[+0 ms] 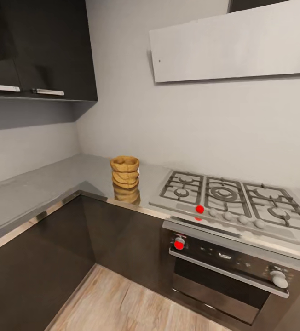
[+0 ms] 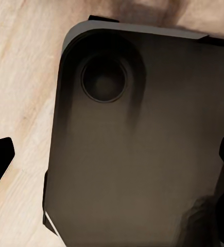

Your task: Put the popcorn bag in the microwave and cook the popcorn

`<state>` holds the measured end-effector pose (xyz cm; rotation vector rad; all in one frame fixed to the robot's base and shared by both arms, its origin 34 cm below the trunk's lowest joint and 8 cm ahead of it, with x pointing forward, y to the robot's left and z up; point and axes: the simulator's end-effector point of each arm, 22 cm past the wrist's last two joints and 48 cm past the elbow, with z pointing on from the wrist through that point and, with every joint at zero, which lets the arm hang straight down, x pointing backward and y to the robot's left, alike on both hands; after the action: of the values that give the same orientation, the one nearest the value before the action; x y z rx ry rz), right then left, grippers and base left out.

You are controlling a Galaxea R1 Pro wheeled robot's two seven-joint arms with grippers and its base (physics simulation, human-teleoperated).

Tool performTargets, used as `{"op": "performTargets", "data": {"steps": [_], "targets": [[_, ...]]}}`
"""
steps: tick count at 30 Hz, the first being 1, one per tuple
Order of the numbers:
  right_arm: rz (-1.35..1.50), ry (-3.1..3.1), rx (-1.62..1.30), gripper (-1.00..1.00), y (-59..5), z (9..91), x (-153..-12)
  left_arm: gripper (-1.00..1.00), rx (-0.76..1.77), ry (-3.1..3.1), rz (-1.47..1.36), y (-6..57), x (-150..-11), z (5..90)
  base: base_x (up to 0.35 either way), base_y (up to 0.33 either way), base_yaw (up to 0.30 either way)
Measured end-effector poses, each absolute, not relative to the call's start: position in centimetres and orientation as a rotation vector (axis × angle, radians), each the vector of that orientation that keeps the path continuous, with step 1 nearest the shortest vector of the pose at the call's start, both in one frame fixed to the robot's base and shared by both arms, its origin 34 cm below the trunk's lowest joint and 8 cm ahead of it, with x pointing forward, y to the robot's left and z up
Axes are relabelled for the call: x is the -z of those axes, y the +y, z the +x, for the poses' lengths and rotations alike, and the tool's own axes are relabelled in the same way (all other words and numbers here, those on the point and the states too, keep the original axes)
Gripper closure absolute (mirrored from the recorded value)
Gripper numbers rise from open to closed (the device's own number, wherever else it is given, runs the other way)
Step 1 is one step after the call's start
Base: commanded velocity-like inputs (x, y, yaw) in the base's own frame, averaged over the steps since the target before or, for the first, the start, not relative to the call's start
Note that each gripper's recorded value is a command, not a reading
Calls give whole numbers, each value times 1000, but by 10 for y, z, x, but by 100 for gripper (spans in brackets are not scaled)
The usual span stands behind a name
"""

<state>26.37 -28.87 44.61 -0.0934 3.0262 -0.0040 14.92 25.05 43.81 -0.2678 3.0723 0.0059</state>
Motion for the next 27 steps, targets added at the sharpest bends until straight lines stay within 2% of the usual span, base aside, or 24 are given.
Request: {"op": "performTargets", "data": {"steps": [7, 13, 27], "targets": [[-94, 3027, 4, -100, -289, 264, -446, -100, -8, 3071, -274, 251, -438, 149, 259, 3, 1], [-93, 3026, 6, -100, -290, 264, -446, -100, -13, 3070, -286, 252, -438, 149, 20, 0, 135], [-105, 3024, 8, -100, -290, 265, -446, -100, -14, 3068, -300, 250, -438, 150, 0, 0, 5]]}}
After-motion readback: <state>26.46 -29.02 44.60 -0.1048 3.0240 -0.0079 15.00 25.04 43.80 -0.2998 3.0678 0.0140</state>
